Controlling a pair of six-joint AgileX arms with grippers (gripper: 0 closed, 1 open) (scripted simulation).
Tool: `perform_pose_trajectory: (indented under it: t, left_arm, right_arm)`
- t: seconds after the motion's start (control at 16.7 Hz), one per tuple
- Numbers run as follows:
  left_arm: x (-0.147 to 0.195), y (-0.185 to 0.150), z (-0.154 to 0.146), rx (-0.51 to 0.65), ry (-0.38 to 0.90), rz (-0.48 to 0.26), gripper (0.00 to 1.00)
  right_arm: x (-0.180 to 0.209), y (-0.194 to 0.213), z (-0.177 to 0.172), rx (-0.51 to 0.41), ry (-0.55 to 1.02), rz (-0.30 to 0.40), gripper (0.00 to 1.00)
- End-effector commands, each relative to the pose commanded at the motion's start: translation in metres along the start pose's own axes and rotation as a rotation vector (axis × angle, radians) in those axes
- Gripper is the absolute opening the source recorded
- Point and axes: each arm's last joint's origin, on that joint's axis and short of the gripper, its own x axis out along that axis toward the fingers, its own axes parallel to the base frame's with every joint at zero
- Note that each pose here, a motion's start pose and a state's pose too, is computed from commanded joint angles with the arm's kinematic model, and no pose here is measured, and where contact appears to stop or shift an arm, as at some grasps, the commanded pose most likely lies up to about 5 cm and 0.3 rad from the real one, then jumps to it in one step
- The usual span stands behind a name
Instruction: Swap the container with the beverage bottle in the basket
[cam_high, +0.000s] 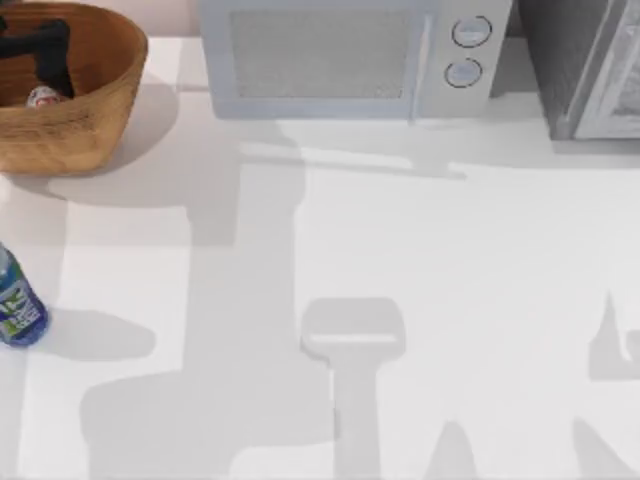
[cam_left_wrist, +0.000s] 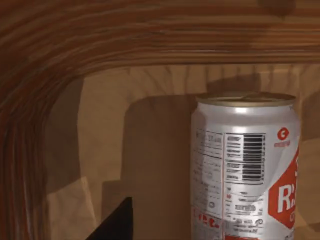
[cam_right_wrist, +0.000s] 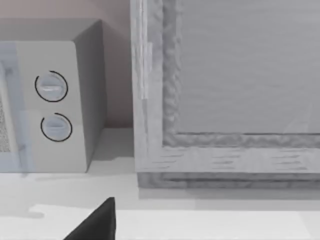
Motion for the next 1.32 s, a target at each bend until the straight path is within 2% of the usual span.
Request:
perform_pose_trajectory:
  t: [0.42,0.78,1.32]
  left_arm:
    - [0.036,0.001,0.002,0.001,-0.001,0.000,1.00]
    - [0.040,0.001,0.002,0.001,-0.001,0.000,1.00]
    - [0.040,0.001,0.002,0.001,-0.001,0.000,0.32]
  right_arm:
    - [0.000,0.000,0.000,0.000,0.000,0.000,1.00]
    - [0.000,0.000,0.000,0.000,0.000,0.000,1.00]
    - [0.000,0.000,0.000,0.000,0.000,0.000,1.00]
